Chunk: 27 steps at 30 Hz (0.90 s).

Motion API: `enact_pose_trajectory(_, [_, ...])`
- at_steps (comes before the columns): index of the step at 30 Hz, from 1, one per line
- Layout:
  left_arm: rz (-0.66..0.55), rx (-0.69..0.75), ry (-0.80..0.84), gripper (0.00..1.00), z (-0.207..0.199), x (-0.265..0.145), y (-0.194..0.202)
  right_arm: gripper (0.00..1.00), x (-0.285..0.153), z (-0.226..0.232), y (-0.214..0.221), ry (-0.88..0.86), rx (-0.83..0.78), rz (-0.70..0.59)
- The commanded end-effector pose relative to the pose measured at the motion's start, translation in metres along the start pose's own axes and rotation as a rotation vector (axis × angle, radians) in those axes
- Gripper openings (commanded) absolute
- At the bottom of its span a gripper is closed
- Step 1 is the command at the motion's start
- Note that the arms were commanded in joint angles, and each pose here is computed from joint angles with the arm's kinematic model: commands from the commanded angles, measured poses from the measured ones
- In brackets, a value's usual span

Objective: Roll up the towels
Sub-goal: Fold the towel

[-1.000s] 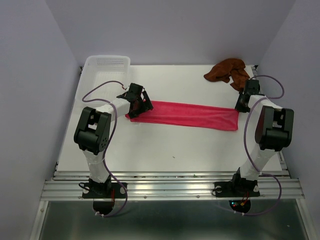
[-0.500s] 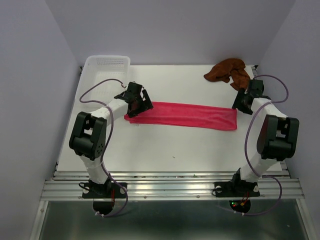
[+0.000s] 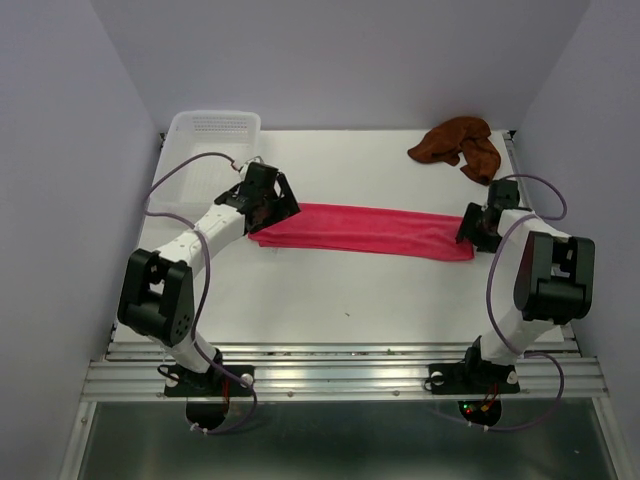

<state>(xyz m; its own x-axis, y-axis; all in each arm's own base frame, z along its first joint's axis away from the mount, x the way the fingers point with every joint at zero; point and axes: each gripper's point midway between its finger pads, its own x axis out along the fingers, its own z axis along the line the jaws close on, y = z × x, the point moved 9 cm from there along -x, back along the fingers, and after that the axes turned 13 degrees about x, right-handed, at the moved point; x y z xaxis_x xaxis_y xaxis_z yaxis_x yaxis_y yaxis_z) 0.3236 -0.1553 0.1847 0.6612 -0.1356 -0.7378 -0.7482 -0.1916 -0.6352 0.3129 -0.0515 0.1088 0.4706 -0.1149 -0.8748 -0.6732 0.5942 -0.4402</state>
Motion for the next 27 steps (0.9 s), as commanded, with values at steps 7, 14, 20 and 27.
enact_pose_trajectory(7, [-0.042,-0.017,-0.088,0.99,0.02,-0.029,0.002,0.37,0.019,0.003,0.007,0.05,-0.021,0.01])
enact_pose_trajectory(14, [-0.048,-0.026,-0.117,0.99,0.029,-0.029,0.002,0.04,0.002,-0.014,-0.007,0.192,-0.037,-0.081])
enact_pose_trajectory(20, [-0.018,-0.017,-0.113,0.99,0.028,-0.017,0.005,0.01,-0.031,-0.021,-0.036,0.326,-0.124,-0.212])
enact_pose_trajectory(27, [0.028,-0.003,-0.002,0.99,0.014,0.004,0.007,0.01,-0.056,-0.014,-0.063,0.307,-0.176,-0.262])
